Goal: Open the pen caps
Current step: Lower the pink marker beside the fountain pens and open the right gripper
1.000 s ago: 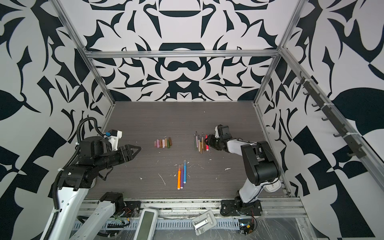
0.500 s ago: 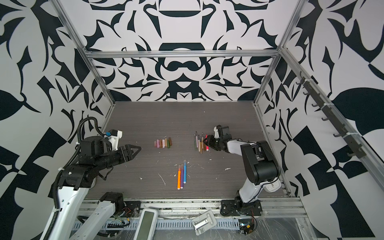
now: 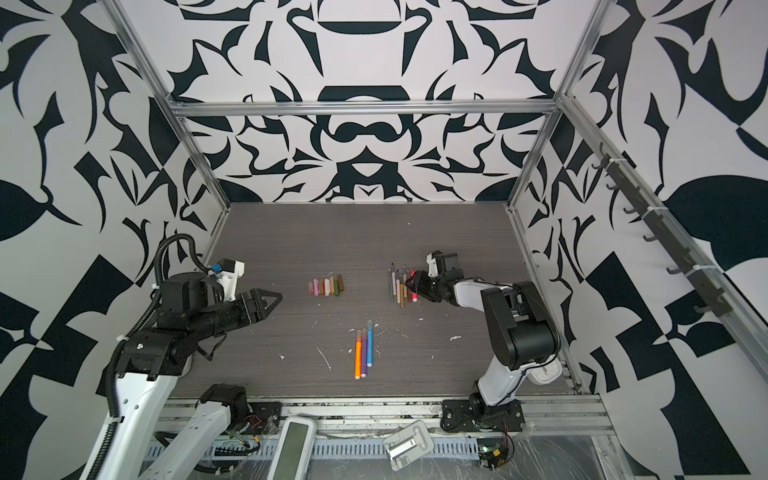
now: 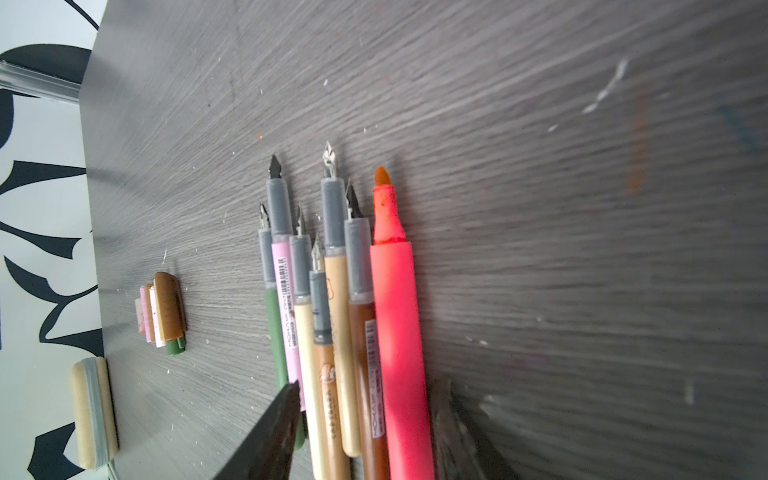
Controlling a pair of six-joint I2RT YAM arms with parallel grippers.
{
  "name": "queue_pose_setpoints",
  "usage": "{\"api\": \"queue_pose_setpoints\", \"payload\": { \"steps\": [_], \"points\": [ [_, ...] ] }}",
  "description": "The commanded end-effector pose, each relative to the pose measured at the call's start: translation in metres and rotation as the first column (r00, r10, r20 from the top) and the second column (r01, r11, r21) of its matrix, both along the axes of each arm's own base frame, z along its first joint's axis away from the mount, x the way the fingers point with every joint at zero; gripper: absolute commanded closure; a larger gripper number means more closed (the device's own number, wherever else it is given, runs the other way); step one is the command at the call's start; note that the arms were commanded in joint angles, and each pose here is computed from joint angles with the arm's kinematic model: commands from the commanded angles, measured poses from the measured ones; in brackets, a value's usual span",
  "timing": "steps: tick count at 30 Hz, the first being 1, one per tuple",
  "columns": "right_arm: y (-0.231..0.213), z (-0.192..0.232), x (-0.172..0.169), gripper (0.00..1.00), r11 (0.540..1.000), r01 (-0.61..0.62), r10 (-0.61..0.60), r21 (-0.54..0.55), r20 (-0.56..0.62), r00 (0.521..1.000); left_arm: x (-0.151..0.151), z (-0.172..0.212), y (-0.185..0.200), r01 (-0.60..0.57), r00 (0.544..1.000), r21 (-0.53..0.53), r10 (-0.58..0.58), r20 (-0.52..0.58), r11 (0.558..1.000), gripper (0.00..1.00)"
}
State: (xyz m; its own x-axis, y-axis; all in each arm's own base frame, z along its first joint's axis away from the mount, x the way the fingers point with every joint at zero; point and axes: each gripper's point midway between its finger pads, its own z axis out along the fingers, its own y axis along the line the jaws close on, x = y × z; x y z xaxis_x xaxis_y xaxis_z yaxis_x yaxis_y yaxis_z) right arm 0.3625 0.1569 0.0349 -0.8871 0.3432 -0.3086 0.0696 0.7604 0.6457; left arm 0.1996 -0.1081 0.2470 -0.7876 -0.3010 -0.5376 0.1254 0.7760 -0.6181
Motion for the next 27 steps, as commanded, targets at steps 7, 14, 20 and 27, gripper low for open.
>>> {"api": "queue_pose_setpoints", "payload": {
  "steps": [7,14,20,27],
  "points": [
    [0.0015,-0.0158,-0.0143,0.46,1.000,-0.025,0.025,-0.004,-0.064,0.998,-0.0017,-0.0049,0.0009,0.001,1.000,0.007,-0.001,-0.016,1.000,0.34],
    [0.0014,-0.0159,-0.0142,0.46,1.000,-0.024,0.024,-0.005,-0.064,0.998,-0.0012,-0.0049,0.0010,0.000,1.000,0.007,0.000,-0.017,1.000,0.34],
    [0.0007,-0.0142,-0.0145,0.46,1.000,-0.022,0.022,-0.006,-0.055,0.998,-0.0010,-0.0049,0.0008,0.001,1.000,0.007,-0.001,-0.017,1.000,0.34],
    [0.0014,-0.0138,-0.0150,0.46,1.000,-0.025,0.024,-0.005,-0.052,0.998,-0.0008,-0.0055,0.0010,0.000,1.000,0.008,0.000,-0.019,1.000,0.33]
  ]
}}
